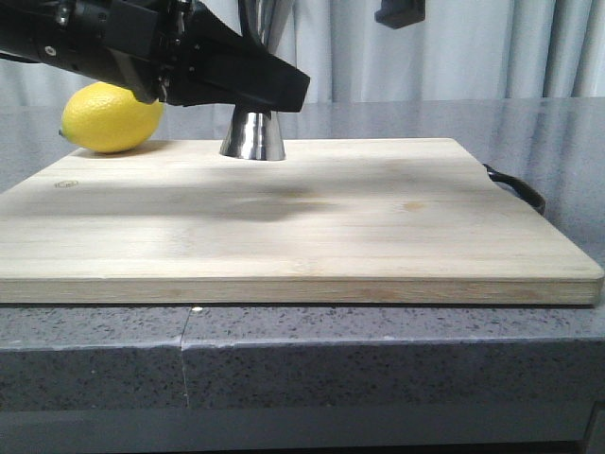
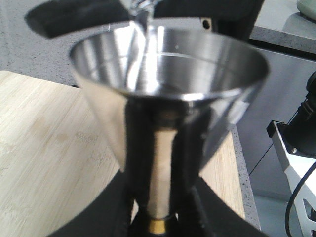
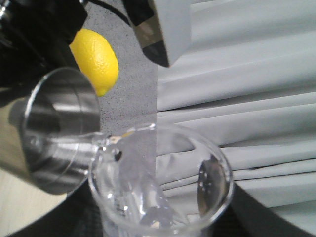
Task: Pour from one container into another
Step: 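Tilt the beaker with the right gripper, pouring liquid into the jigger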
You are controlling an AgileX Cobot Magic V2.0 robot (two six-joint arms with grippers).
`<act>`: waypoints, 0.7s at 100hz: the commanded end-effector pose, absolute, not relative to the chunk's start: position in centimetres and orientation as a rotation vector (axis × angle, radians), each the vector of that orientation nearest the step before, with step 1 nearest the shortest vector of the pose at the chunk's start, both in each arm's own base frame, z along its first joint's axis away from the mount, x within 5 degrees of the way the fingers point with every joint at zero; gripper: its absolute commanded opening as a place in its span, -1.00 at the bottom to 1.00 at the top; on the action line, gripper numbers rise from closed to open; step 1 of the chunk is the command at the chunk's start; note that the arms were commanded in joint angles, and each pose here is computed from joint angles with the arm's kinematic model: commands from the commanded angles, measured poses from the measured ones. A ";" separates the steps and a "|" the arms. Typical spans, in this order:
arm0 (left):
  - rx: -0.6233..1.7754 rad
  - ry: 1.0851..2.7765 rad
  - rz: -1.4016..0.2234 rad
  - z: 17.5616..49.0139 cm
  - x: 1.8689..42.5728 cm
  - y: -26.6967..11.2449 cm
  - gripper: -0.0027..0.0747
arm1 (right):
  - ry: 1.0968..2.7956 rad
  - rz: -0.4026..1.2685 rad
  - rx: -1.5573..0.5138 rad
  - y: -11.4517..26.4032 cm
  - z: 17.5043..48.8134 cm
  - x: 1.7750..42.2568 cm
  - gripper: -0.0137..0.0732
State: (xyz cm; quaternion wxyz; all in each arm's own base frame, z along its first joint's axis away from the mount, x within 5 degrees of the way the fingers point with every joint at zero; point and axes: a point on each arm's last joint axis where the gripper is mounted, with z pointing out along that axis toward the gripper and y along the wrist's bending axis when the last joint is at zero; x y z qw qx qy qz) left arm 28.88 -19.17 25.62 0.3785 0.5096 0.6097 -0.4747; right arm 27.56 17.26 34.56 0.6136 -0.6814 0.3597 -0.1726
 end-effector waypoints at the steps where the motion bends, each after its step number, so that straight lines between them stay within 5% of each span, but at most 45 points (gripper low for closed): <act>1: 1.286 1.384 -1.316 29.2 27.7 -19.5 -0.98 | 0.787 -0.413 -1.494 16.9 37.3 26.9 -0.44; 70: 1.286 1.384 -1.316 29.2 27.7 -19.5 -0.98 | 1.276 0.126 -0.962 15.0 39.0 26.6 -0.43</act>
